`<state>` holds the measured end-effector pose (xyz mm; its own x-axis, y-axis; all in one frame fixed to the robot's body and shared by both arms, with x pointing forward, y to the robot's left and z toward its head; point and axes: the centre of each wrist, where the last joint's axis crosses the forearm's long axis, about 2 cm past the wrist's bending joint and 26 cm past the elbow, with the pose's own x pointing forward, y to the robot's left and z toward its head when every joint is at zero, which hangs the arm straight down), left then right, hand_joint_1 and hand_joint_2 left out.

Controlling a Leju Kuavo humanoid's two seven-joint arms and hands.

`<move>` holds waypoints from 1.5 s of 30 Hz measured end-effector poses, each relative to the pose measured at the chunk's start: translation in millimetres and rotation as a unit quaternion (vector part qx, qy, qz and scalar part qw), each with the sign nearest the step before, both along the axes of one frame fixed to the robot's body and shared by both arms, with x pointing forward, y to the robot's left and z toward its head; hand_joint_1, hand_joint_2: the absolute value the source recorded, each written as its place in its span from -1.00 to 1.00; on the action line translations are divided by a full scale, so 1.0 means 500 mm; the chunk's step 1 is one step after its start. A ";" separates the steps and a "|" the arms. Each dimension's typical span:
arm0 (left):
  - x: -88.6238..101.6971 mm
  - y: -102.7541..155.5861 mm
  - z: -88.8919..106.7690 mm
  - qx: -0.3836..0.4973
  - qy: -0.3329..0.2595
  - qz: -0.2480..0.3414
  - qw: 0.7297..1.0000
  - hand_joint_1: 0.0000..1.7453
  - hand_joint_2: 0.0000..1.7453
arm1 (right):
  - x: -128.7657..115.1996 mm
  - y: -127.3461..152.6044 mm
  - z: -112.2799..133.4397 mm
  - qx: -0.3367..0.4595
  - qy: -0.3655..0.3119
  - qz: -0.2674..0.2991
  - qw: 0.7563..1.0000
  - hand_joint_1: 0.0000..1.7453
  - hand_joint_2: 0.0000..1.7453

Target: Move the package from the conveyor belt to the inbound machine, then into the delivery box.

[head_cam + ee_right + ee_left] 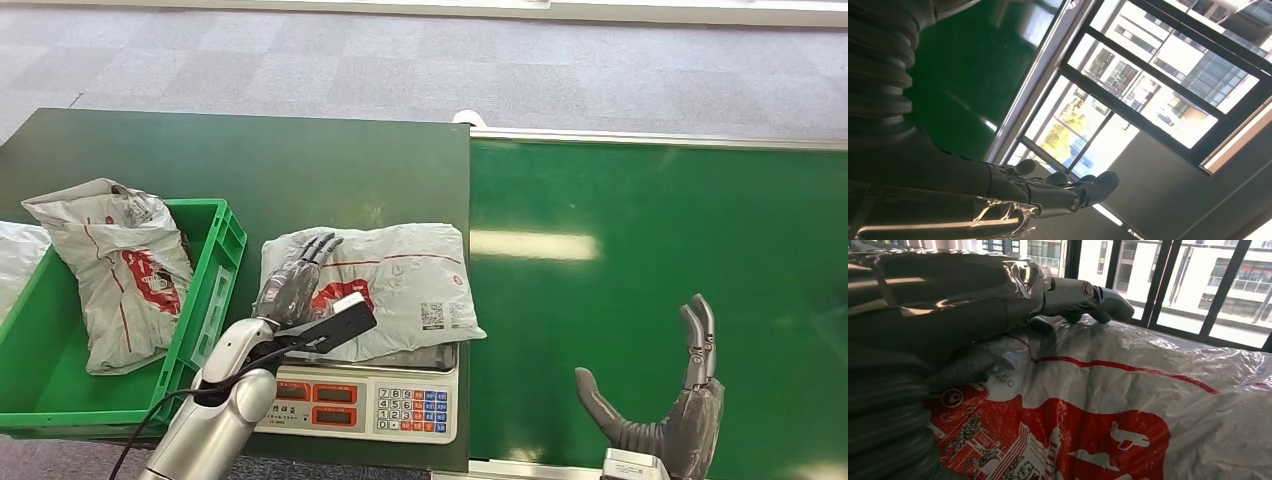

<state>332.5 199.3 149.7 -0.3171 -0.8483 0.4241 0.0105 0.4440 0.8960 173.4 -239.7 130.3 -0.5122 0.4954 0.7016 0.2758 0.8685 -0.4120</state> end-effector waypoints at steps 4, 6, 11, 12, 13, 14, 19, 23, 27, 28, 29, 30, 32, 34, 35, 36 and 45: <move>0.009 0.001 -0.005 0.009 0.022 -0.010 1.000 0.54 1.00 | 0.004 0.000 0.002 -0.001 -0.002 0.001 1.000 -1.00 1.00; 0.013 0.000 -0.010 0.009 0.041 -0.023 0.999 0.98 1.00 | 0.006 0.002 0.003 -0.002 -0.003 0.001 1.000 -1.00 1.00; 0.029 -0.011 -0.014 0.000 0.064 -0.049 0.997 0.96 1.00 | 0.015 0.007 0.009 -0.003 -0.001 0.004 1.000 -1.00 1.00; 0.032 -0.013 -0.014 -0.006 0.065 -0.053 0.996 0.94 1.00 | 0.017 0.007 0.010 -0.004 -0.001 0.004 1.000 -1.00 1.00; 0.035 -0.015 -0.013 -0.014 0.066 -0.057 0.996 0.94 1.00 | 0.018 0.006 0.011 -0.004 -0.001 0.003 1.000 -1.00 1.00; 0.037 -0.016 -0.012 -0.023 0.066 -0.061 0.996 0.94 1.00 | 0.019 0.006 0.012 -0.004 -0.001 0.002 1.000 -1.00 1.00; 0.042 -0.020 -0.008 -0.076 0.059 -0.075 0.992 0.98 1.00 | 0.021 0.003 0.012 -0.002 0.001 -0.003 1.000 -1.00 1.00; 0.035 -0.017 -0.007 -0.136 0.049 -0.086 0.986 0.97 1.00 | 0.022 0.000 0.012 -0.001 0.000 -0.005 1.000 -1.00 1.00; 0.021 -0.011 -0.003 -0.198 0.021 -0.094 0.976 0.96 1.00 | 0.026 0.000 0.013 0.001 -0.001 -0.003 1.000 -1.00 1.00; 0.017 -0.010 0.001 -0.211 0.011 -0.095 0.973 0.96 1.00 | 0.027 0.000 0.013 0.002 -0.001 -0.002 1.000 -1.00 1.00; 0.014 -0.008 0.004 -0.220 0.003 -0.096 0.971 0.96 1.00 | 0.029 0.000 0.013 0.002 -0.002 -0.002 1.000 -1.00 1.00; 0.012 -0.007 0.008 -0.226 -0.003 -0.096 0.969 0.95 1.00 | 0.030 0.000 0.013 0.002 -0.002 -0.002 1.000 -1.00 1.00; 0.008 -0.005 0.013 -0.233 -0.013 -0.096 0.968 0.89 1.00 | 0.032 0.000 0.013 0.002 -0.002 -0.002 1.000 -1.00 1.00; 0.005 -0.001 0.017 -0.244 -0.025 -0.094 0.965 0.88 1.00 | 0.033 0.000 0.012 0.002 -0.001 -0.002 1.000 -1.00 1.00; 0.003 0.001 0.019 -0.253 -0.037 -0.093 0.962 0.89 1.00 | 0.033 0.000 0.011 0.002 -0.001 -0.003 1.000 -1.00 1.00; -0.001 0.005 0.025 -0.265 -0.055 -0.090 0.959 0.90 1.00 | 0.034 0.000 0.011 0.003 -0.002 -0.004 1.000 -1.00 1.00; -0.037 0.056 0.120 -0.319 -0.241 -0.066 0.914 0.90 1.00 | 0.033 -0.002 0.004 0.007 -0.006 -0.012 1.000 -1.00 1.00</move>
